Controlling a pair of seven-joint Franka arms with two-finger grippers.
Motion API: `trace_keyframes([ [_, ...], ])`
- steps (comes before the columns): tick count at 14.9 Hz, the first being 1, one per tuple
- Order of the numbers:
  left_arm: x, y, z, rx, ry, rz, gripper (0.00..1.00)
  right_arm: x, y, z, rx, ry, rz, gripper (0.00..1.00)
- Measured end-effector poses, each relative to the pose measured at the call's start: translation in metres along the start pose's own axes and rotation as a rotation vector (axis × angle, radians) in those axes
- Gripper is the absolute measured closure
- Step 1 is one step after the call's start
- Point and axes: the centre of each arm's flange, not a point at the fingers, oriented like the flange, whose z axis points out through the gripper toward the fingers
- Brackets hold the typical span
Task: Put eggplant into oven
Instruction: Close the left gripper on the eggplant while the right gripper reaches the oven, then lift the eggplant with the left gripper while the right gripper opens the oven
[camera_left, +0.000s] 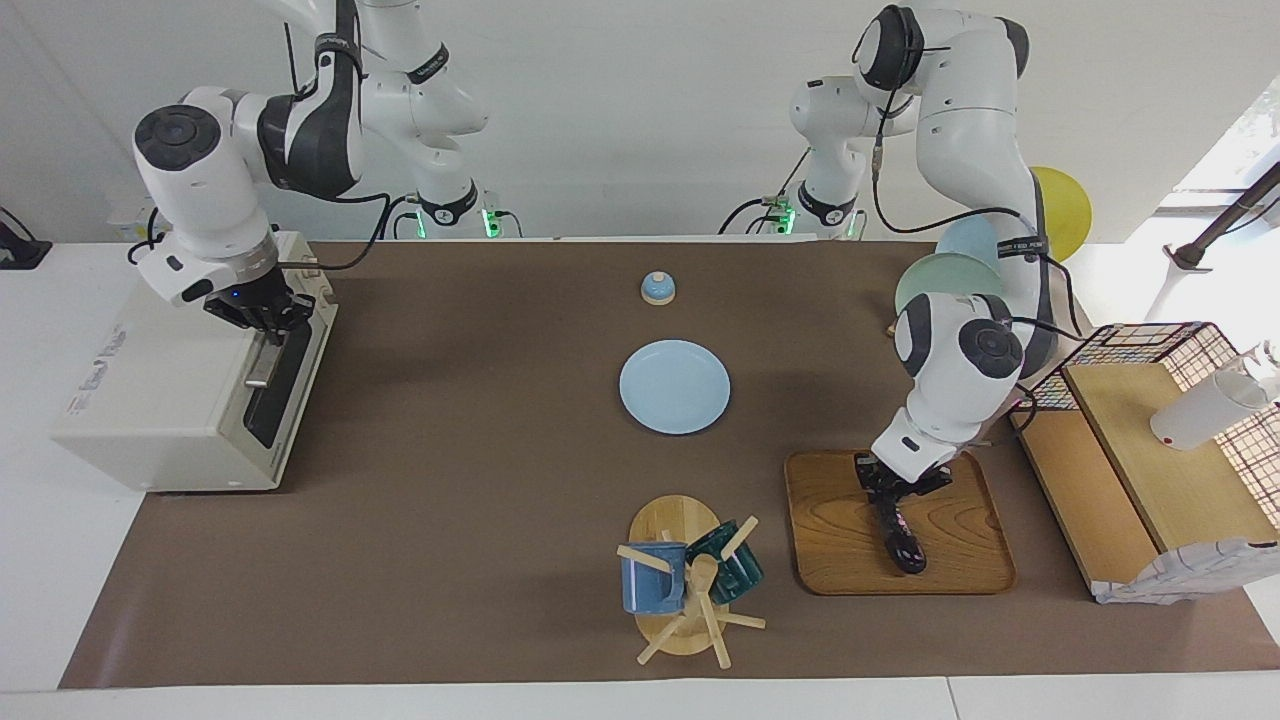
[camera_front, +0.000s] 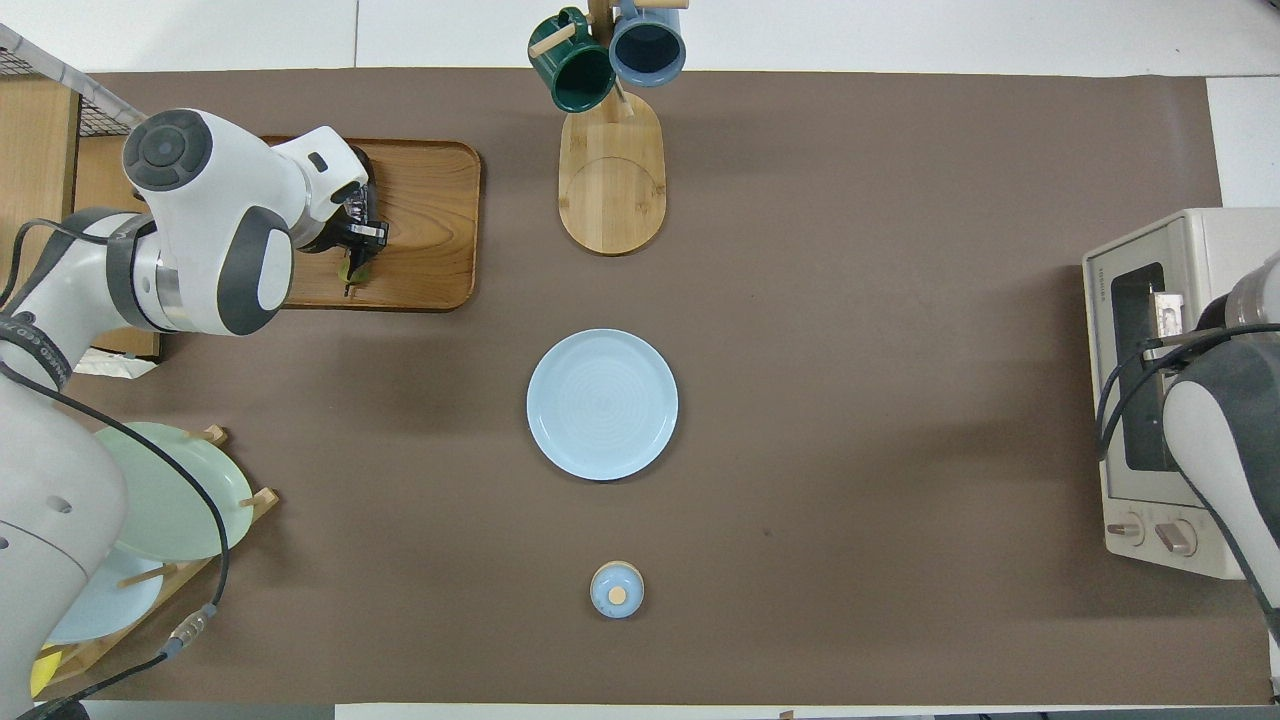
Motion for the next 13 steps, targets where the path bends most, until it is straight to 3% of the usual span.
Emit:
trace_keyframes([
  [3,0.0,0.0,-0.018,-0.026,-0.015,-0.044,0.72,0.0,0.0,0.001,-0.002,-0.002,-0.012,0.99],
  [7,-0.025,0.015,-0.102,-0.079,-0.116,-0.073,0.72,-0.001,0.0,0.004,-0.001,-0.001,-0.012,0.99],
  [10,-0.051,0.049,-0.156,-0.121,-0.154,-0.107,0.72,-0.001,-0.008,0.005,0.013,0.008,-0.019,0.99],
  [13,-0.073,0.105,-0.176,-0.124,-0.17,-0.142,0.72,0.002,-0.039,0.009,0.05,0.028,-0.045,0.99],
])
